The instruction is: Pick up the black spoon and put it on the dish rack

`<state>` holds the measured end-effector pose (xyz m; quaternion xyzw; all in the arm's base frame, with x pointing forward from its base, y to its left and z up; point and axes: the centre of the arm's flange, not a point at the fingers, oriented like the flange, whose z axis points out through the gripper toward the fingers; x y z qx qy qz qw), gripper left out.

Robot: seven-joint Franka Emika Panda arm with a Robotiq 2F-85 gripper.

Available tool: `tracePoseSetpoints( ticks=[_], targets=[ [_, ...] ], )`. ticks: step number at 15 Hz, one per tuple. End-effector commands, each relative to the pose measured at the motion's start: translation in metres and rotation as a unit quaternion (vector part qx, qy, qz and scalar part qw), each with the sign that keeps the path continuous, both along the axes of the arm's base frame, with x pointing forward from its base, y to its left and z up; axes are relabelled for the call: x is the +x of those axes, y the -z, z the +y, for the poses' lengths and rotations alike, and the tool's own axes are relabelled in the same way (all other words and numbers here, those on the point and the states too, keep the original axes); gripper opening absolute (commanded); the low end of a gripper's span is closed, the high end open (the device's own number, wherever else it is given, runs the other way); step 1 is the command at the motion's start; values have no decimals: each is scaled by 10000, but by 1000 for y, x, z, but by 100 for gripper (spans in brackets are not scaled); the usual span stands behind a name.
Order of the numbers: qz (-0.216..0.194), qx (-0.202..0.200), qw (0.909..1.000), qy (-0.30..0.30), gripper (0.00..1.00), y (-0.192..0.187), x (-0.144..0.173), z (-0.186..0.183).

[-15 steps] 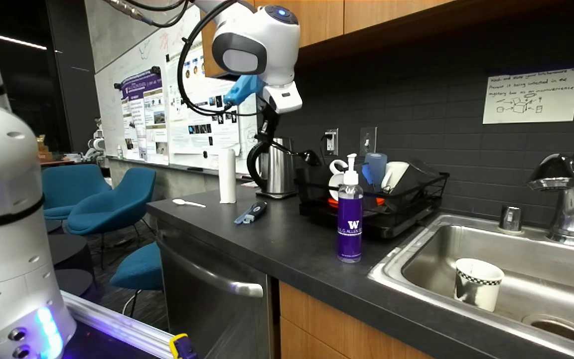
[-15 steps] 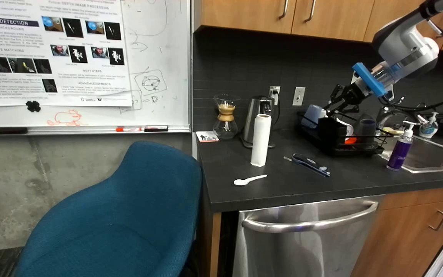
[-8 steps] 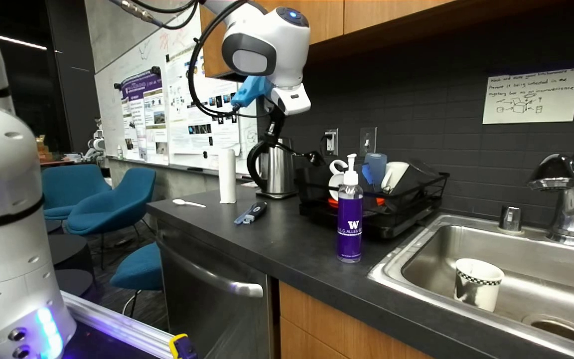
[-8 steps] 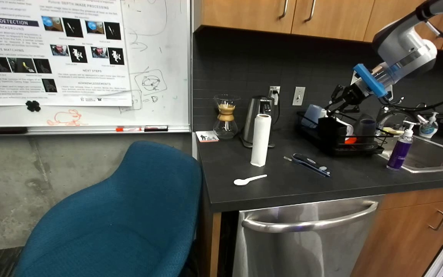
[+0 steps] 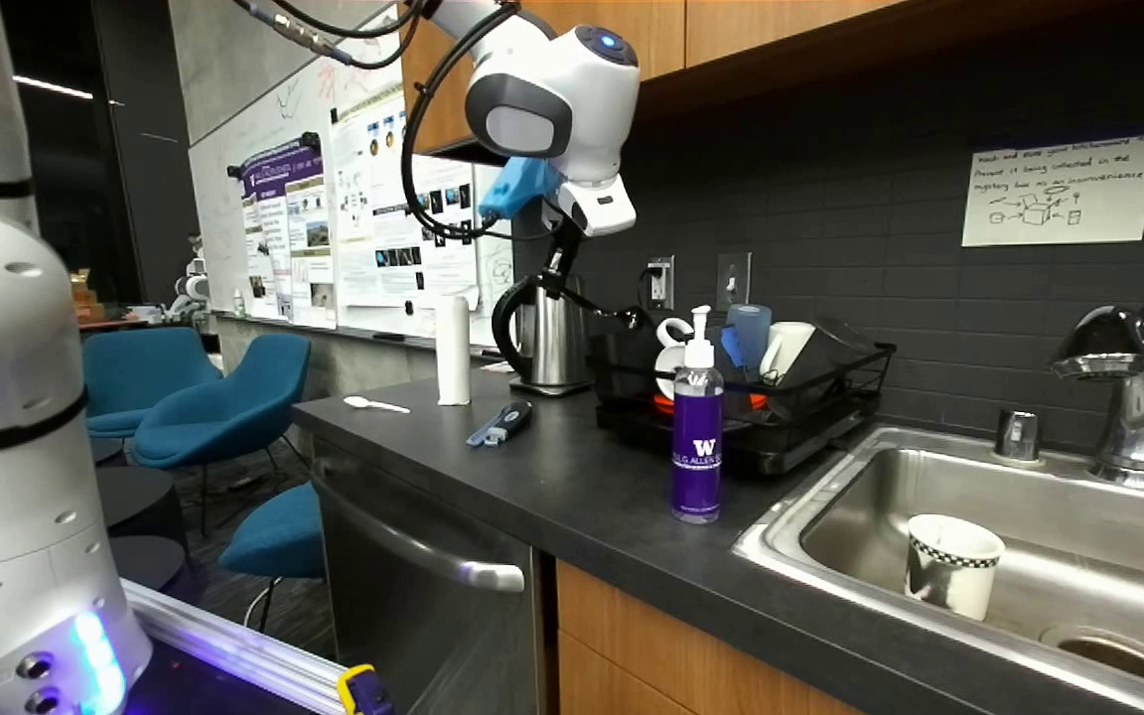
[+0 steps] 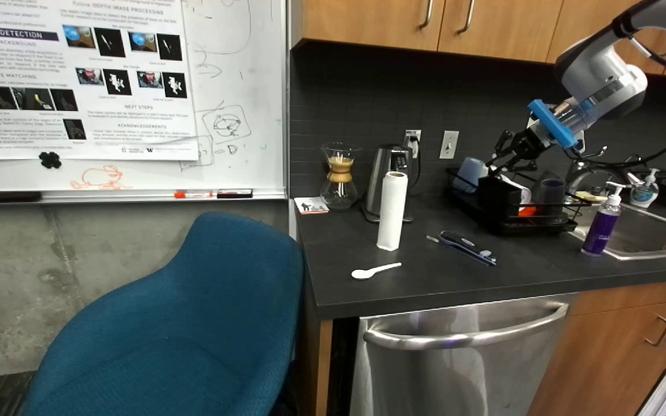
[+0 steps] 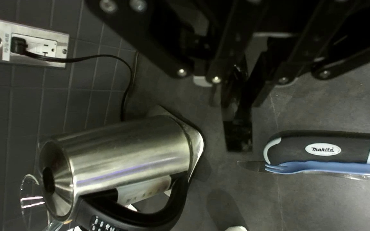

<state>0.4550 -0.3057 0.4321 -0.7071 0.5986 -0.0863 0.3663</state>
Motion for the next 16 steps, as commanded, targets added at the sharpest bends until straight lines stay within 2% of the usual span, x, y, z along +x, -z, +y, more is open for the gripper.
tracePoseSetpoints(
  ticks=[1, 12, 13, 14, 16],
  targets=[
    [-31, 127, 9999, -27, 6, 4, 9, -14],
    [0, 294, 9995, 104, 6, 14, 10, -26],
    [-8, 310, 9994, 119, 14, 14, 10, -27],
    [-4, 314, 9994, 127, 41, 15, 10, -28],
    [-7, 328, 9994, 142, 55, 15, 9, -28]
  ],
)
